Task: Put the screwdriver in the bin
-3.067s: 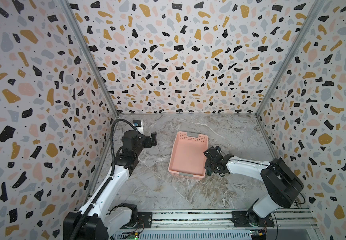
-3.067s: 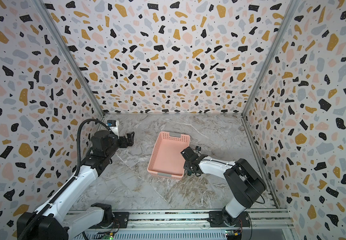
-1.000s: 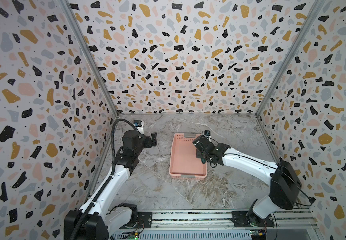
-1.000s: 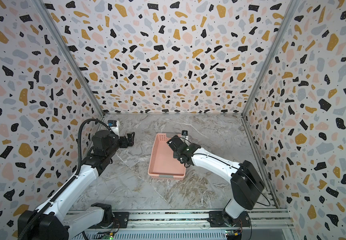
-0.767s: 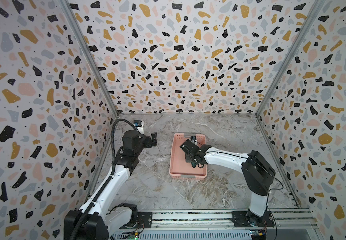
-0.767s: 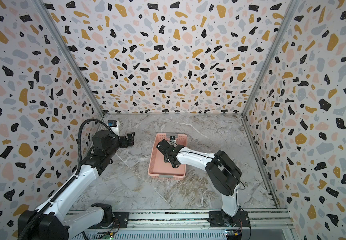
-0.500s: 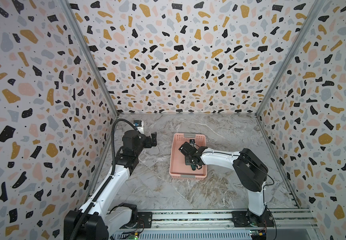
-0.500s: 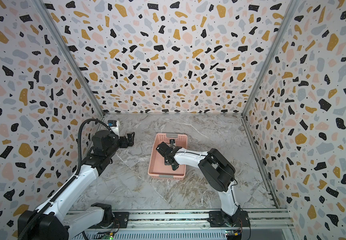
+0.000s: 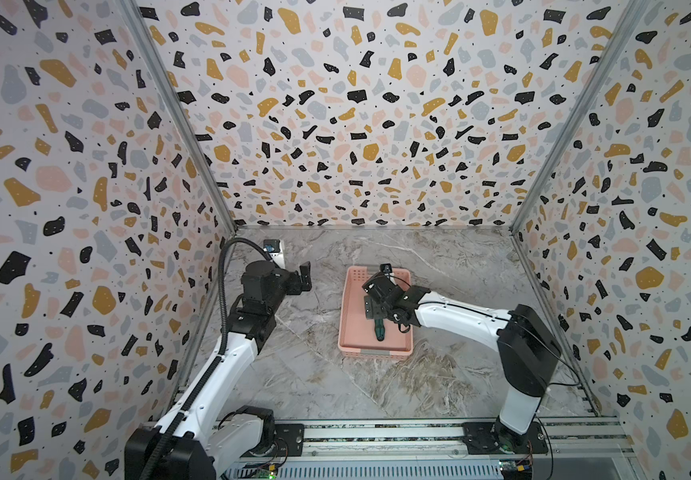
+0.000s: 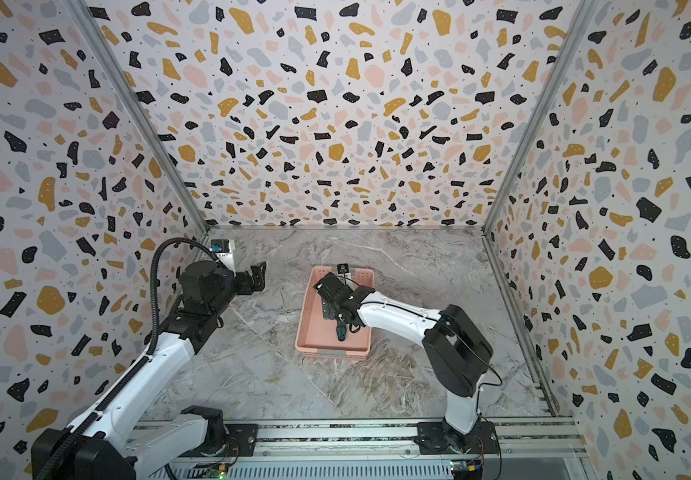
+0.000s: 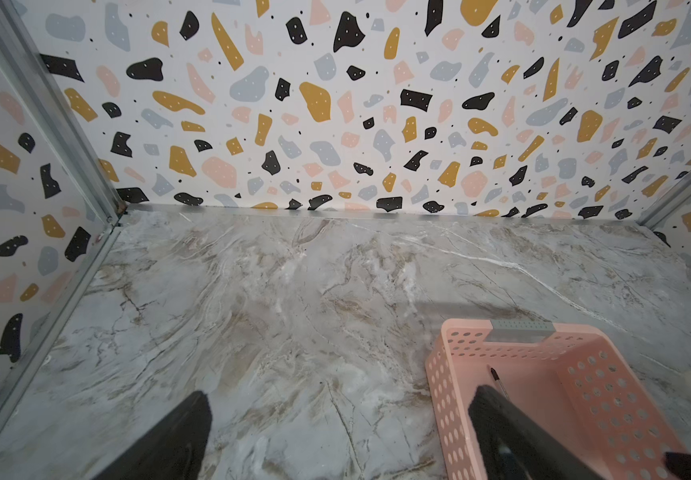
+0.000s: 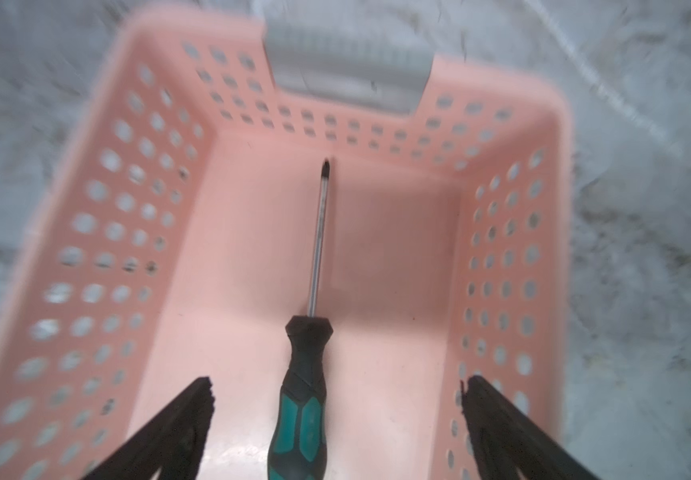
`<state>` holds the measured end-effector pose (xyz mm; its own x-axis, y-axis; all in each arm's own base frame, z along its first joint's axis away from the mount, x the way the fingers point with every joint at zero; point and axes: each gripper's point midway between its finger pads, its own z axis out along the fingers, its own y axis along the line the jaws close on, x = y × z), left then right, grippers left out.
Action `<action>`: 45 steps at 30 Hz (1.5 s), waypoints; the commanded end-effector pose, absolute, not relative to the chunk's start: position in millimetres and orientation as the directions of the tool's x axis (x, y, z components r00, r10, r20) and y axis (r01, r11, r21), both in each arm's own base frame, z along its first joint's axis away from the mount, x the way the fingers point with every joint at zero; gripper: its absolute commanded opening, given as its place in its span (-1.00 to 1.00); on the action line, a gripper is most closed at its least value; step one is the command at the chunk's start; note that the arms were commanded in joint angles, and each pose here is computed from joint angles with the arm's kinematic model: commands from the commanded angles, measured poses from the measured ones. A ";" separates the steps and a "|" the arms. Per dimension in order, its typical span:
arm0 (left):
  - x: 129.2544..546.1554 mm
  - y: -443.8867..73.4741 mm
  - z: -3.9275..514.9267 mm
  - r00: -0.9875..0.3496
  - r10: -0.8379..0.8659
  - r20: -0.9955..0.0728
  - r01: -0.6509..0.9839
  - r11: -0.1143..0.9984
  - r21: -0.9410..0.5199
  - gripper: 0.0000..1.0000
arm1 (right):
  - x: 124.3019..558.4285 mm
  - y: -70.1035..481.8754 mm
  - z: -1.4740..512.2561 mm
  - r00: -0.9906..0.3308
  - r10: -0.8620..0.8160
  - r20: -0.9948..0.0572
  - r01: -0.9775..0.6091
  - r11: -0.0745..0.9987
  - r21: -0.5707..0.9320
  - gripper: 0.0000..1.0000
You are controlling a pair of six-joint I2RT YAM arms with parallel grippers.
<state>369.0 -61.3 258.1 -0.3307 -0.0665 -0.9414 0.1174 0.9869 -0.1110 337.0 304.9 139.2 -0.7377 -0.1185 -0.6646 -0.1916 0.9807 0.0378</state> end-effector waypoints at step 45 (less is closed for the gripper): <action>325.5 18.0 155.2 -0.046 0.054 -0.997 -0.269 0.961 0.065 0.99 | 324.6 17.8 162.2 -0.006 -0.109 -0.994 0.119 0.987 -0.109 0.98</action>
<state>323.5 20.4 132.9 -0.1554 0.0510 -0.9865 -0.2715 0.9580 0.0923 322.3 15.6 134.2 -0.1176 -0.1035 -0.9876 0.1229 0.9854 -0.1179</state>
